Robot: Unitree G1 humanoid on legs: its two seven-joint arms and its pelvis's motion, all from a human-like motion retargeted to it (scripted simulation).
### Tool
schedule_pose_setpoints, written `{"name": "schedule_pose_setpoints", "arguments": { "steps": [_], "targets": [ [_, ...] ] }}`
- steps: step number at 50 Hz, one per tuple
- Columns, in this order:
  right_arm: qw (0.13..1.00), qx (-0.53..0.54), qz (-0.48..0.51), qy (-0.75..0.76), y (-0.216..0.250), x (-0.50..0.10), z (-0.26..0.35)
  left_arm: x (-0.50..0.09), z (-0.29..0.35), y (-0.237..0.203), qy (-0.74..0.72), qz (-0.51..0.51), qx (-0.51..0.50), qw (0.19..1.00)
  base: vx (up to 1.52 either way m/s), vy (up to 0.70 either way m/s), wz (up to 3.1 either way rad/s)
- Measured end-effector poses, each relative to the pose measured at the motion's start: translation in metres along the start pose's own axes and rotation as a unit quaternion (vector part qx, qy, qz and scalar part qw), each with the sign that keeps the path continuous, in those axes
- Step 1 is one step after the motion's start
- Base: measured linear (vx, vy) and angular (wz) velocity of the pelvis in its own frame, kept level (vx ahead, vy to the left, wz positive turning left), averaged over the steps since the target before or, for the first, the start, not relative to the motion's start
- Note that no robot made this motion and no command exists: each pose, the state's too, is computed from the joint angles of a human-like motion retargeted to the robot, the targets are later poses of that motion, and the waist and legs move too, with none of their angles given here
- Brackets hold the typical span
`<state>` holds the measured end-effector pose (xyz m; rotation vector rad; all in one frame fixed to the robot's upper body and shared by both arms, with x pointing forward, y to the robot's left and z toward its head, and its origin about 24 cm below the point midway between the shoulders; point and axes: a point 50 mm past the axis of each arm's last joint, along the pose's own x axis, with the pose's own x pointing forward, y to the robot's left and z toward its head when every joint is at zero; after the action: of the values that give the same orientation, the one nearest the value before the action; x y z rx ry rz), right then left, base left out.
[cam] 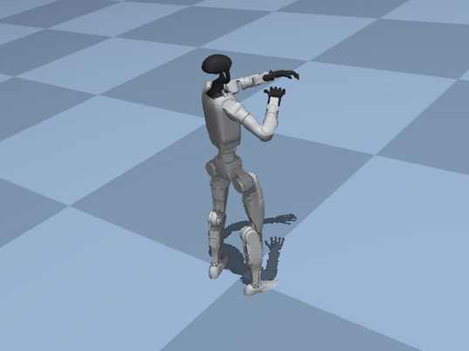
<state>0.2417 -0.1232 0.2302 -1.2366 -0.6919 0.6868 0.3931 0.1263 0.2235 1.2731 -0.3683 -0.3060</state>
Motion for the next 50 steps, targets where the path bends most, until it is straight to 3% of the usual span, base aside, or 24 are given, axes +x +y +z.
{"name": "schedule_pose_setpoints", "arguments": {
  "steps": [13, 22, 28, 40, 50],
  "targets": [
    [0.962, -0.068, -0.042, 0.262, 0.007, 0.017, -0.138, -0.093, 0.08, -0.019, -0.308, -0.036, 0.003, 0.951, 0.0, 0.01, 0.48],
    [0.908, -0.053, -0.054, 0.413, -0.005, -0.016, -0.195, -0.116, 0.048, -0.028, -0.272, -0.076, 0.048, 0.958, 0.0, 0.02, 0.48],
    [0.948, -0.098, -0.091, 0.29, -0.021, -0.005, -0.152, -0.113, -0.003, -0.006, -0.158, -0.015, 0.095, 0.983, 0.0, 0.01, 0.08],
    [0.984, -0.058, -0.093, -0.144, -0.019, 0.005, 0.03, -0.11, -0.104, 0.068, 0.1, 0.101, 0.1, 0.985, -0.02, -0.02, -0.36],
    [0.94, -0.016, -0.128, -0.315, -0.031, -0.015, 0.096, -0.102, -0.156, 0.089, 0.27, 0.054, 0.119, 0.954, -0.05, -0.02, -0.37]
  ]
}}
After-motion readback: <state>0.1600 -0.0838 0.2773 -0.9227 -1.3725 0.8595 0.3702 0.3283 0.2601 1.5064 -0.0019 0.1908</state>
